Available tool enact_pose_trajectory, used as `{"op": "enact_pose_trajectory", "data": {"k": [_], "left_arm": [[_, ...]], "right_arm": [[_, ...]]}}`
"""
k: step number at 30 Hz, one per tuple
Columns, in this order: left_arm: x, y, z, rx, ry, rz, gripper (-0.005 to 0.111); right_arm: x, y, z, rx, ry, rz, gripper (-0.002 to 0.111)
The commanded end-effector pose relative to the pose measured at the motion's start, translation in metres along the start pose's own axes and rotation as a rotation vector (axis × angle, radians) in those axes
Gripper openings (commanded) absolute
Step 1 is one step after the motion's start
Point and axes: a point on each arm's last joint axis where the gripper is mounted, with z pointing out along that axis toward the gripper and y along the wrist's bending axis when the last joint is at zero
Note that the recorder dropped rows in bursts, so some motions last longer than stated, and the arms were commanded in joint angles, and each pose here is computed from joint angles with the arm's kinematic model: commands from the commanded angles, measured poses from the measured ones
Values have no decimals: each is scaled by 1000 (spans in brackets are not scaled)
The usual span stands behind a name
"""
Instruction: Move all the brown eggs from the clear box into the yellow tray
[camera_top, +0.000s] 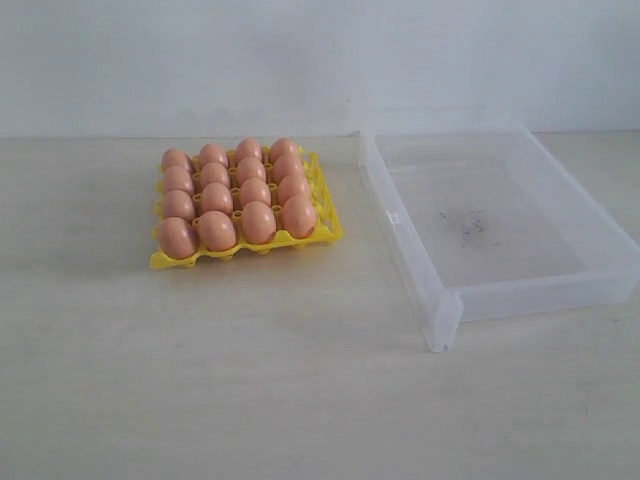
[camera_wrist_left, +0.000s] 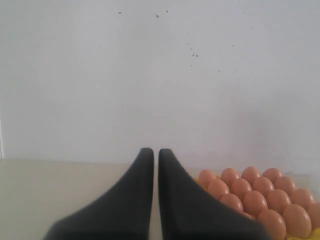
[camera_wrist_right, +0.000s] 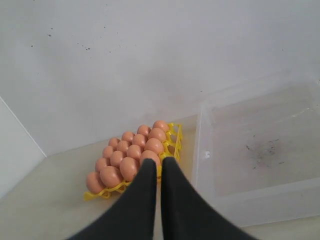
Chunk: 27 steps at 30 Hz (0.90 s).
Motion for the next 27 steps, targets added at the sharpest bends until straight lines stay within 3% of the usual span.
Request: {"op": "enact_pose_trajectory", "data": {"k": [1, 5, 8, 9, 13, 14, 18, 21, 25, 27], "left_arm": [[-1, 0, 0, 3, -6, -2, 4], [-1, 0, 0, 3, -6, -2, 4], [-1, 0, 0, 3, -6, -2, 4], [-1, 0, 0, 3, -6, -2, 4], [-1, 0, 0, 3, -6, -2, 4], [-1, 0, 0, 3, -6, -2, 4], [-1, 0, 0, 3, -6, -2, 4], [-1, 0, 0, 3, -6, -2, 4], [-1, 0, 0, 3, -6, -2, 4], [-1, 0, 0, 3, -6, -2, 4]], "right_arm": [[1, 0, 0, 1, 8, 0, 0], [3, -2, 1, 17, 8, 0, 0], [4, -12, 0, 107, -10, 35, 0], [4, -20, -1, 186, -24, 141, 0], [31, -36, -10, 497, 101, 910, 0], [36, -35, -11, 520, 132, 1004, 0], [29, -17, -7, 293, 133, 1220, 0], [17, -9, -7, 116, 74, 1179, 0], [14, -12, -6, 110, 41, 793, 0], [13, -12, -6, 109, 40, 705, 0]]}}
